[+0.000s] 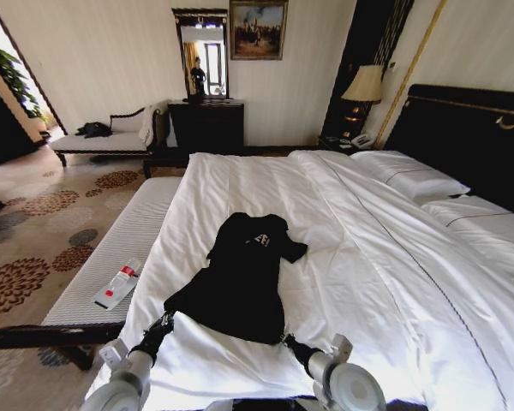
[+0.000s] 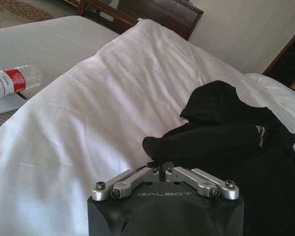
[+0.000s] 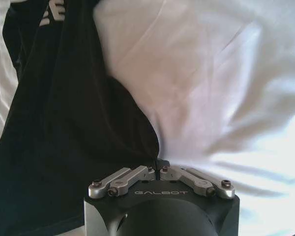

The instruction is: Fold the clothes on the bed.

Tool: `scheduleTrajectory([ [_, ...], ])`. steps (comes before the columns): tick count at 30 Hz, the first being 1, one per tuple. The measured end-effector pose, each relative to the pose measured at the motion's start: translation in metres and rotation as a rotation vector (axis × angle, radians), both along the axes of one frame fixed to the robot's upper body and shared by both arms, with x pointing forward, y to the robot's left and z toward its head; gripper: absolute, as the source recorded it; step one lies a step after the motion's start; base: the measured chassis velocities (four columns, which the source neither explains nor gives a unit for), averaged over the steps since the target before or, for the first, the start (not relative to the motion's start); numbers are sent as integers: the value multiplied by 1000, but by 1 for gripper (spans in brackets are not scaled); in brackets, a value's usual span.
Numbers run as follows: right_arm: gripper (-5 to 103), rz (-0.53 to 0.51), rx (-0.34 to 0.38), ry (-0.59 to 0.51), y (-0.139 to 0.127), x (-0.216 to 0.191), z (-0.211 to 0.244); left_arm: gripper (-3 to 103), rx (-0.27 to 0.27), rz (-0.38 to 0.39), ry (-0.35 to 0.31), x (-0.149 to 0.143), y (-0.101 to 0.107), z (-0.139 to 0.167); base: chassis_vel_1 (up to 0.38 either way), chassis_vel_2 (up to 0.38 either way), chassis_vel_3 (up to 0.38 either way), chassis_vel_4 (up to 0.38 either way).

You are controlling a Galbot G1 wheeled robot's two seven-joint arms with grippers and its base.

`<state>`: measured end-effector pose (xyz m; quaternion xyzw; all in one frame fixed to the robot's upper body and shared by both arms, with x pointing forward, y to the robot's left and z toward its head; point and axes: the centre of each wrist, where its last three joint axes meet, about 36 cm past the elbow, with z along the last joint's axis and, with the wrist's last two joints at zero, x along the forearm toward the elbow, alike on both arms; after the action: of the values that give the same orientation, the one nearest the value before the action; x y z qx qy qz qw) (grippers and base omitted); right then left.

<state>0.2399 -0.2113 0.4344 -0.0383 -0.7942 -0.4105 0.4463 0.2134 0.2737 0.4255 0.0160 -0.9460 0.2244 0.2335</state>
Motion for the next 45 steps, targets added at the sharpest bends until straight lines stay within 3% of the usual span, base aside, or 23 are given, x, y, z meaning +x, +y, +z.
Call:
scheduleTrajectory([
  [10,0,-18,-129,-8,-26,-21,39,1,48,-4,60,-43,-9,-2,0,0,0,0],
  [14,0,7,-243,6,-27,-35,61,1,74,6,85,-66,-11,-2,0,0,0,0],
  [27,0,48,-412,145,-26,-54,57,1,105,17,115,-108,-17,-4,0,0,0,0],
  [45,0,52,-428,201,-15,-61,52,1,137,14,172,-139,-24,-18,0,0,0,0],
])
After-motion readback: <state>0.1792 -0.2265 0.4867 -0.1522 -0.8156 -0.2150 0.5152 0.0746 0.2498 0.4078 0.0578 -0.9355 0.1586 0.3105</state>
